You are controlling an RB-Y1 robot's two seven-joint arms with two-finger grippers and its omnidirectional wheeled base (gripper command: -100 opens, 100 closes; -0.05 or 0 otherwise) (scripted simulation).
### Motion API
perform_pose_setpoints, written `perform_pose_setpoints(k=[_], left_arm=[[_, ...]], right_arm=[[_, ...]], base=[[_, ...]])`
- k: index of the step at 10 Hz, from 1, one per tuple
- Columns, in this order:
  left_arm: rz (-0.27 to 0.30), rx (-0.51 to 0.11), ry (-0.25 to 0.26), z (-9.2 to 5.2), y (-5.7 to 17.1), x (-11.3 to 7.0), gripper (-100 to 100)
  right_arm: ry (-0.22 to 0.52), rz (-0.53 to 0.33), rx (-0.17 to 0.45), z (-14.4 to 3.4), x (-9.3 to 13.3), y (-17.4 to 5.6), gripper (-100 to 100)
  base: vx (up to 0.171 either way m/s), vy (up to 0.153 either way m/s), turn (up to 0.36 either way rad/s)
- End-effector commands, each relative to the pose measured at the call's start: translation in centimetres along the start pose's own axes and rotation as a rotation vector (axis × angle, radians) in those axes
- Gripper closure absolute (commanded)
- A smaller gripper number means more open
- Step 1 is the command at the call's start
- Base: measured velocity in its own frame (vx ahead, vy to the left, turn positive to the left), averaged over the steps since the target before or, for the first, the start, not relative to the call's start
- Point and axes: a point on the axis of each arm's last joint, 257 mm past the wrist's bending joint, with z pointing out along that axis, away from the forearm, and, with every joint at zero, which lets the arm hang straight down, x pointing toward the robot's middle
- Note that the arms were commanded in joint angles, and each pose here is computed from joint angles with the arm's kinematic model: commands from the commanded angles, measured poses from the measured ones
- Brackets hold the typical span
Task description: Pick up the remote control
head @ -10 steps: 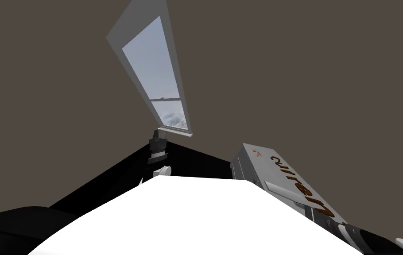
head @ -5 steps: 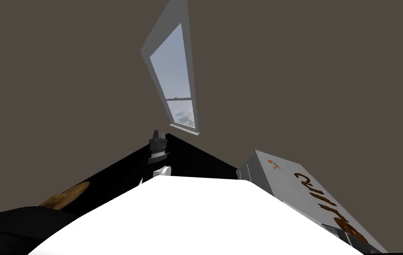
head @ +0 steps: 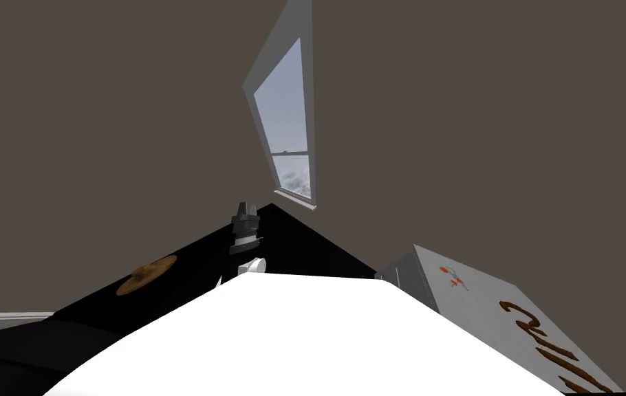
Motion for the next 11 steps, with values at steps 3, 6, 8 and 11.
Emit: perform_pose_setpoints(k=[3, 6, 8, 11], left_arm=[[0.000, 0.000, 0.000, 0.0, 0.0, 0.0, 0], [0.000, 0.000, 0.000, 0.0, 0.0, 0.0, 0], [0.000, 0.000, 0.000, 0.0, 0.0, 0.0, 0], [0.000, 0.000, 0.000, 0.0, 0.0, 0.0, 0]], right_arm=[[0.013, -0.005, -0.021, 0.6, 0.8, 1.3, 0], [0.011, -0.010, -0.014, 2.2, 0.0, 0.7, -100], [0.010, -0.013, -0.011, 2.8, -0.4, 0.5, -100], [0.010, -0.012, -0.014, 2.7, -0.3, 0.6, 100]], base=[[0.006, -0.013, 0.116], [-0.021, -0.003, -0.008], [-0.025, -0.002, -0.006], [-0.002, -0.001, -0.001]])
